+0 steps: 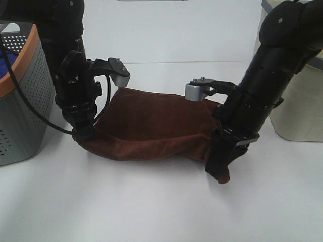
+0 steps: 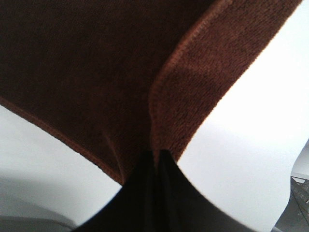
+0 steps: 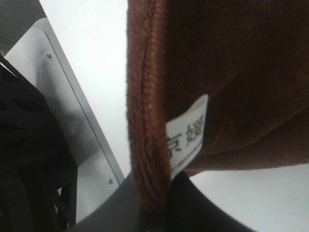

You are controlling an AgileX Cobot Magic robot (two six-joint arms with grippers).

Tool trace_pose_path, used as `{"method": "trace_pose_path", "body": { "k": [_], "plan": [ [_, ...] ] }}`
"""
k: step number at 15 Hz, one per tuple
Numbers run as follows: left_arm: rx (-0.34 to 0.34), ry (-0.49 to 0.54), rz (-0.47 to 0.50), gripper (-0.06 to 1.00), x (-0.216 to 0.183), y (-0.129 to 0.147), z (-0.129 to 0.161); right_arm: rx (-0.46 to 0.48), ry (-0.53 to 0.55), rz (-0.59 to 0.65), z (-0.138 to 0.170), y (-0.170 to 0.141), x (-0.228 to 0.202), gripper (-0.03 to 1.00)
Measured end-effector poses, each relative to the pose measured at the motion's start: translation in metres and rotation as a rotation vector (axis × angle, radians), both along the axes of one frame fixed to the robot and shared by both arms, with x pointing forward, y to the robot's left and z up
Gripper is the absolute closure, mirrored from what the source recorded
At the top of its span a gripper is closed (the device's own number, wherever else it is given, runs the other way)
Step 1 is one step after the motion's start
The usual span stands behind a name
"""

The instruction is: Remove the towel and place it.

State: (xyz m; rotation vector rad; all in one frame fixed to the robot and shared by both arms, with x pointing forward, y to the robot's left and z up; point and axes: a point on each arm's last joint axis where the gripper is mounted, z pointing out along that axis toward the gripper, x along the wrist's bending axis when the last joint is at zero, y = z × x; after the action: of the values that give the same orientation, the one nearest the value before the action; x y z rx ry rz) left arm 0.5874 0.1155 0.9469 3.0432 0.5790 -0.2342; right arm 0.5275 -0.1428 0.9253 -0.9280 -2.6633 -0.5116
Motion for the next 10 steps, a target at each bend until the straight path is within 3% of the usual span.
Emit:
{"method": "trace_pose_path", "body": {
  "k": [1,3,5,8,10],
  "plan": [
    [0.008,0.015,0.000,0.93,-0.003,0.002,-0.003,0.002,0.025,-0.016,-0.004,-0.001,-0.005,0.80],
    [0.020,0.041,-0.003,0.87,-0.008,0.004,-0.009,0.024,0.038,-0.098,-0.009,0.000,-0.006,0.56],
    [0.016,0.033,-0.002,0.60,-0.008,0.004,-0.009,0.027,0.055,-0.190,-0.009,0.001,-0.004,0.22],
    [-0.009,-0.019,0.029,0.27,-0.003,0.001,-0.008,0.023,0.078,-0.211,-0.007,0.001,-0.005,0.05],
    [-0.024,-0.043,0.059,0.21,-0.001,0.000,-0.008,0.032,0.070,-0.269,0.007,0.003,-0.001,0.02]
  ]
}}
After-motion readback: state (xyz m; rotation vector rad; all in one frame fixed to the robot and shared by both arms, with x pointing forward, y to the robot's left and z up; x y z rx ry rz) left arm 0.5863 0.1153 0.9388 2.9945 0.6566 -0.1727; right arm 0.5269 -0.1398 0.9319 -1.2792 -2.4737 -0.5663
